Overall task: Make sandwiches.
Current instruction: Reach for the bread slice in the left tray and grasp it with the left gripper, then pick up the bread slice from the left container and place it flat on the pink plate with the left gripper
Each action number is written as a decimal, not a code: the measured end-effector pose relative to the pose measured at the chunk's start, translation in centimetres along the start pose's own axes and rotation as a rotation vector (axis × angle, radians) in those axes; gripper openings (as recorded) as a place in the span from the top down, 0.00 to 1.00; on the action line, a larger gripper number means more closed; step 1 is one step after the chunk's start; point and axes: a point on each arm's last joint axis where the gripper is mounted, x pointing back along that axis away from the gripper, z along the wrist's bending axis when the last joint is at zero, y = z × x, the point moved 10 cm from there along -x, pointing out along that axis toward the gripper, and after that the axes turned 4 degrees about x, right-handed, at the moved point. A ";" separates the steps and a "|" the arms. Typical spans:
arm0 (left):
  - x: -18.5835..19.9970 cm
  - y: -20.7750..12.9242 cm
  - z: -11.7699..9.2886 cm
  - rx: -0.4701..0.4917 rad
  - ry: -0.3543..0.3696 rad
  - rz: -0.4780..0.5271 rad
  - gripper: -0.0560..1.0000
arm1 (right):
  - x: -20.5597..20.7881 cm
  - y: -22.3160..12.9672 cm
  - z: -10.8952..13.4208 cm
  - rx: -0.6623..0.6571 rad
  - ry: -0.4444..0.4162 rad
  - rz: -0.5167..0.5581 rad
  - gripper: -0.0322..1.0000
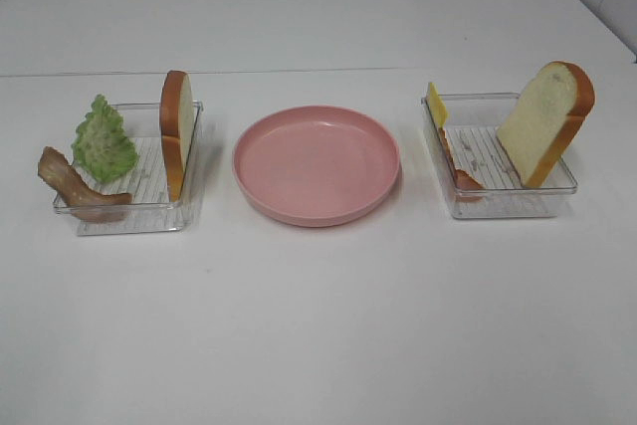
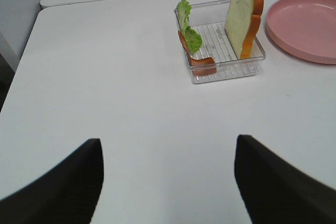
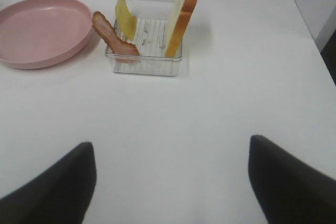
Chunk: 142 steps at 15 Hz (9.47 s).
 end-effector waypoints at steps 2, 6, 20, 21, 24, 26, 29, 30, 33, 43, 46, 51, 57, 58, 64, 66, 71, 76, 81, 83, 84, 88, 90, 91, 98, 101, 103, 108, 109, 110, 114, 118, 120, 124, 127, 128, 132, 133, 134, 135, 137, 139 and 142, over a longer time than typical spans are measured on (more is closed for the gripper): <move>0.0 0.0 0.0 0.000 0.000 0.000 0.31 | 0.0 0.0 0.0 0.000 0.000 0.000 0.24; 0.0 0.0 0.0 0.000 0.000 0.000 0.31 | 0.0 0.0 0.0 0.000 0.000 0.000 0.24; 0.0 0.0 0.0 0.000 0.000 0.000 0.31 | 0.0 0.0 0.0 0.000 0.000 0.000 0.24; 0.0 0.0 0.0 0.000 0.000 0.000 0.31 | 0.0 0.0 0.0 0.000 0.000 0.000 0.24; 0.5 1.5 0.0 -0.001 0.001 -0.051 0.31 | 0.0 0.0 0.0 0.000 0.000 0.000 0.24; 0.2 2.7 0.0 0.001 0.003 -0.074 0.31 | 0.0 0.0 0.0 0.000 0.000 0.000 0.24; -2.1 4.5 -0.1 0.024 -0.009 -0.048 0.31 | 0.0 0.0 0.0 0.000 0.000 0.000 0.24; -3.2 5.2 -0.1 0.034 -0.013 -0.024 0.31 | 0.0 0.0 0.0 0.000 0.000 0.000 0.24; -7.0 7.8 0.1 0.052 -0.013 0.116 0.31 | 0.0 0.0 0.0 0.000 0.000 0.000 0.24; -20.0 13.7 -3.6 0.192 -0.161 0.385 0.31 | 0.0 0.0 0.0 0.000 0.000 0.000 0.24; -24.9 13.7 -7.6 0.146 -0.235 0.472 0.31 | 0.0 0.0 0.0 0.000 0.000 0.000 0.24; -29.7 12.3 -12.6 0.125 -0.258 0.629 0.31 | 0.0 0.0 0.0 0.000 0.000 0.000 0.24; -34.2 9.6 -14.6 -0.038 -0.056 0.789 0.31 | 0.0 0.0 0.0 0.000 0.000 0.000 0.24; -34.8 9.2 -14.7 -0.055 -0.036 0.791 0.31 | 0.0 0.0 0.0 0.000 0.000 0.000 0.24; -38.5 7.1 -15.4 -0.075 -0.021 0.788 0.31 | 0.0 0.0 0.0 0.000 0.000 0.000 0.24; -39.4 6.6 -15.6 -0.073 -0.025 0.780 0.31 | 0.0 0.0 0.0 0.000 0.000 0.000 0.24; -40.8 5.8 -16.0 -0.070 -0.037 0.761 0.31 | 0.0 0.0 0.0 0.000 0.000 0.000 0.24; -41.2 4.8 -15.9 -0.077 -0.028 0.785 0.48 | 0.0 0.0 0.0 0.000 0.000 0.000 0.24; -41.1 4.7 -15.7 -0.087 -0.019 0.789 0.75 | 0.0 0.0 0.0 0.000 0.000 0.000 0.24; -41.1 4.7 -15.7 -0.087 -0.019 0.789 0.75 | 0.0 0.0 0.0 0.000 0.000 0.000 0.24; -41.1 4.7 -15.7 -0.087 -0.019 0.791 0.75 | 0.0 0.0 0.0 0.000 0.000 0.000 0.24; -39.6 6.2 -16.2 -0.050 -0.037 0.816 0.75 | 0.0 0.0 0.0 0.000 0.000 0.000 0.24; -38.0 9.8 -17.0 -0.024 -0.085 0.750 0.75 | 0.0 0.0 0.0 0.000 0.000 0.000 0.24; -37.1 11.7 -17.6 -0.003 -0.122 0.706 0.75 | 0.0 0.0 0.0 0.000 0.000 0.000 0.24; -35.6 15.2 -24.6 0.212 -0.475 0.607 0.75 | 0.0 0.0 0.0 0.000 0.000 0.000 0.24; -36.8 13.1 -25.7 0.246 -0.510 0.665 0.75 | 0.0 0.0 0.0 0.000 0.000 0.000 0.24; -38.2 10.6 -26.7 0.300 -0.526 0.732 0.75 | 0.0 0.0 0.0 0.000 0.000 0.000 0.24; -40.4 5.9 -28.0 0.402 -0.534 0.851 0.75 | 0.0 0.0 0.0 0.000 0.000 0.000 0.24; -40.8 5.1 -27.9 0.404 -0.527 0.867 0.75 | 0.0 0.0 0.0 0.000 0.000 0.000 0.24; -41.3 4.1 -27.9 0.410 -0.518 0.882 0.75 | 0.0 0.0 0.0 0.000 0.000 0.000 0.24; -41.8 3.8 -28.1 0.432 -0.518 0.880 0.75 | 0.0 0.0 0.0 0.000 0.000 0.000 0.24; -42.4 3.7 -28.3 0.457 -0.517 0.864 0.75 | 0.0 0.0 0.0 0.000 0.000 0.000 0.24; -42.9 3.6 -28.6 0.477 -0.530 0.848 0.75 | 0.0 0.0 0.0 0.000 0.000 0.000 0.24; -43.4 3.3 -28.8 0.475 -0.544 0.836 0.75 | 0.0 0.0 0.0 0.000 0.000 0.000 0.24; -43.4 3.2 -28.7 0.469 -0.546 0.834 0.75 | 0.0 0.0 0.0 0.000 0.000 0.000 0.24; -43.4 3.2 -28.7 0.453 -0.553 0.829 0.71 | 0.0 0.0 0.0 0.000 0.000 0.000 0.24; -43.7 2.6 -28.5 0.370 -0.568 0.812 0.38 | 0.0 0.0 0.0 0.000 0.000 0.000 0.24; -43.7 2.7 -28.4 0.356 -0.569 0.808 0.33 | 0.0 0.0 0.0 0.000 0.000 0.000 0.24; -43.6 2.8 -28.3 0.339 -0.566 0.803 0.29 | 0.0 0.0 0.0 0.000 0.000 0.000 0.24; -43.6 2.9 -28.1 0.327 -0.562 0.801 0.26 | 0.0 0.0 0.0 0.000 0.000 0.000 0.24; -43.3 3.1 -27.7 0.278 -0.552 0.799 0.16 | 0.0 0.0 0.0 0.000 0.000 0.000 0.24; -43.2 2.9 -27.0 0.217 -0.531 0.799 0.12 | 0.0 0.0 0.0 0.000 0.000 0.000 0.24; -42.9 4.2 -25.9 0.126 -0.500 0.757 0.12 | 0.0 0.0 0.0 0.000 0.000 0.000 0.24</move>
